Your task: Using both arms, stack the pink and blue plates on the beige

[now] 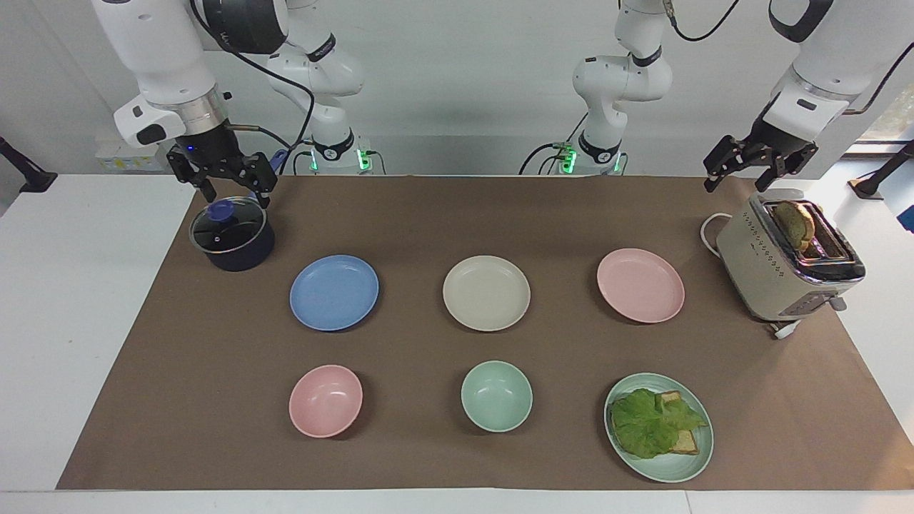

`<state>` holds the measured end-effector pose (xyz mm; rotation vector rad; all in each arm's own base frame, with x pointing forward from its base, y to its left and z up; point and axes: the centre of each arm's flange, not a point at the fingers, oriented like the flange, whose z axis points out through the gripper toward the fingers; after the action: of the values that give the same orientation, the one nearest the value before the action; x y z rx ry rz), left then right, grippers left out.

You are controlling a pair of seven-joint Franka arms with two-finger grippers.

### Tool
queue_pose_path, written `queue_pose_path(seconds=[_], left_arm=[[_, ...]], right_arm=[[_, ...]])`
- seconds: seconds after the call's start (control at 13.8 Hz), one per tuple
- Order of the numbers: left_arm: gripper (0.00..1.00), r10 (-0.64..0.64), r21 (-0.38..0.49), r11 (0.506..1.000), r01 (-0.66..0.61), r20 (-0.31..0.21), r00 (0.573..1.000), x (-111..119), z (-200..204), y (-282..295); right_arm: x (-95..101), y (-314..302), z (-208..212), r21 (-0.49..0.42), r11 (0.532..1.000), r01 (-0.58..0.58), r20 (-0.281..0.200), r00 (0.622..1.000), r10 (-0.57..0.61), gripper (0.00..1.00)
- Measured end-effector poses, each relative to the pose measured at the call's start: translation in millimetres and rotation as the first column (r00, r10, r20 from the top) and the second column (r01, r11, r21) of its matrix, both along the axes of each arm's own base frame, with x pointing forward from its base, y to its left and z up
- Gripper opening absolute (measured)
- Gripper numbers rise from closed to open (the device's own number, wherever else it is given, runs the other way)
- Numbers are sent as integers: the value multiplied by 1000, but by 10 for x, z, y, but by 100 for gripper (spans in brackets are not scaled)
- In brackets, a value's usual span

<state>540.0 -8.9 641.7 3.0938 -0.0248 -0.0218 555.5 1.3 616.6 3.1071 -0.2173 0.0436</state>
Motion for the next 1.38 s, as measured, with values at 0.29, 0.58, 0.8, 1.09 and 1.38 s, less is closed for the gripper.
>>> queue_pose_path(seconds=[0.29,0.58,0.8,1.09,1.38], left_arm=[[100,8,0,1000,-8,-1,1000,0,-5,31],[100,45,1,999,-45,-72,996,12,-537,228],[100,72,4,997,-72,-83,994,55,-1270,337],[100,110,14,994,-109,-114,987,34,-2106,511],[100,117,36,993,-112,-181,977,101,-2875,518]], right_arm=[[16,5,-19,0,1000,-1,0,1000,1,100],[37,8,-17,2,1000,-2,12,1000,2,100],[42,12,-11,2,1000,-2,18,1000,2,100],[43,16,-11,2,1000,-3,18,1000,3,100],[42,29,-11,4,1000,-5,18,1000,5,100]])
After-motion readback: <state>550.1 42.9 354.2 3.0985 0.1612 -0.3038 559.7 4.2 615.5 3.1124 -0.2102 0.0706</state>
